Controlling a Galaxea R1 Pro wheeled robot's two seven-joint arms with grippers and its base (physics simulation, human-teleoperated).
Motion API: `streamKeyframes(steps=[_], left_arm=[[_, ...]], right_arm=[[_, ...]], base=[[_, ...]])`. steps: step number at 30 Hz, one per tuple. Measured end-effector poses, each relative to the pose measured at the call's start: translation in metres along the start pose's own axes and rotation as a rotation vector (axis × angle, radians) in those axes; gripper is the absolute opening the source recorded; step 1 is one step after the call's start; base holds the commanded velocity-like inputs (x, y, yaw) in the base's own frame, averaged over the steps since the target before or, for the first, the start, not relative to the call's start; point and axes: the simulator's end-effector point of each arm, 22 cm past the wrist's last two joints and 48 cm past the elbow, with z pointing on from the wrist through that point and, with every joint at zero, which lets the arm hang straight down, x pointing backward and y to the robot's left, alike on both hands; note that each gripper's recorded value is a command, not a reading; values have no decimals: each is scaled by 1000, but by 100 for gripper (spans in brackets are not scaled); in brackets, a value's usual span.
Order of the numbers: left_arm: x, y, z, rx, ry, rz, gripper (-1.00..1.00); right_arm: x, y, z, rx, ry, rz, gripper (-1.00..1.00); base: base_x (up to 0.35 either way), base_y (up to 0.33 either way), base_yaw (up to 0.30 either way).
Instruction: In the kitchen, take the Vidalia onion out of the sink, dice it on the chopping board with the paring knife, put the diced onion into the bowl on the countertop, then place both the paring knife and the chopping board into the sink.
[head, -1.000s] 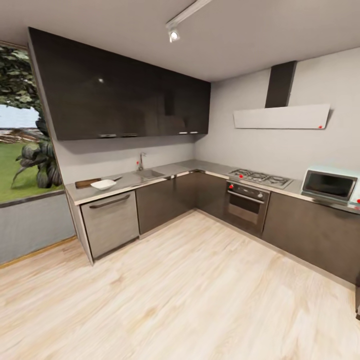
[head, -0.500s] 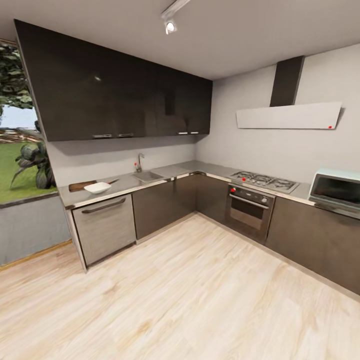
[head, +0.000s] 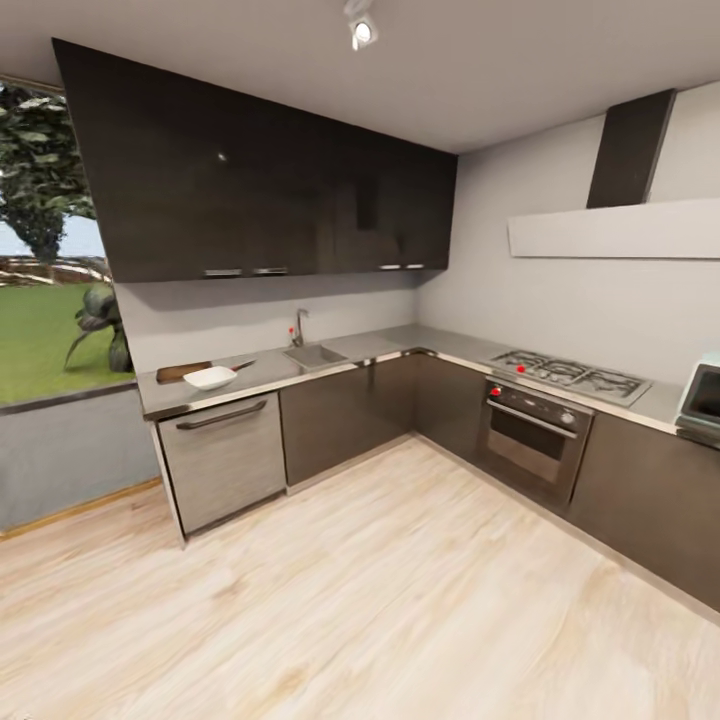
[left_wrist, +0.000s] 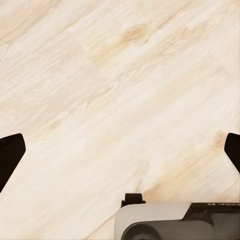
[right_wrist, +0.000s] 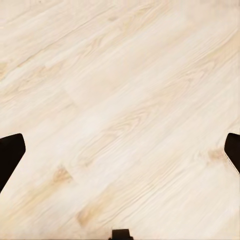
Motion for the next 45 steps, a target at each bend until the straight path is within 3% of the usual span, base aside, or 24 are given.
streamKeyframes(steps=[45], left_arm=[[0,1,0,-1,0,1,100]], right_arm=[[0,1,0,-1,0,1,100]], base=[[275,-211,244]])
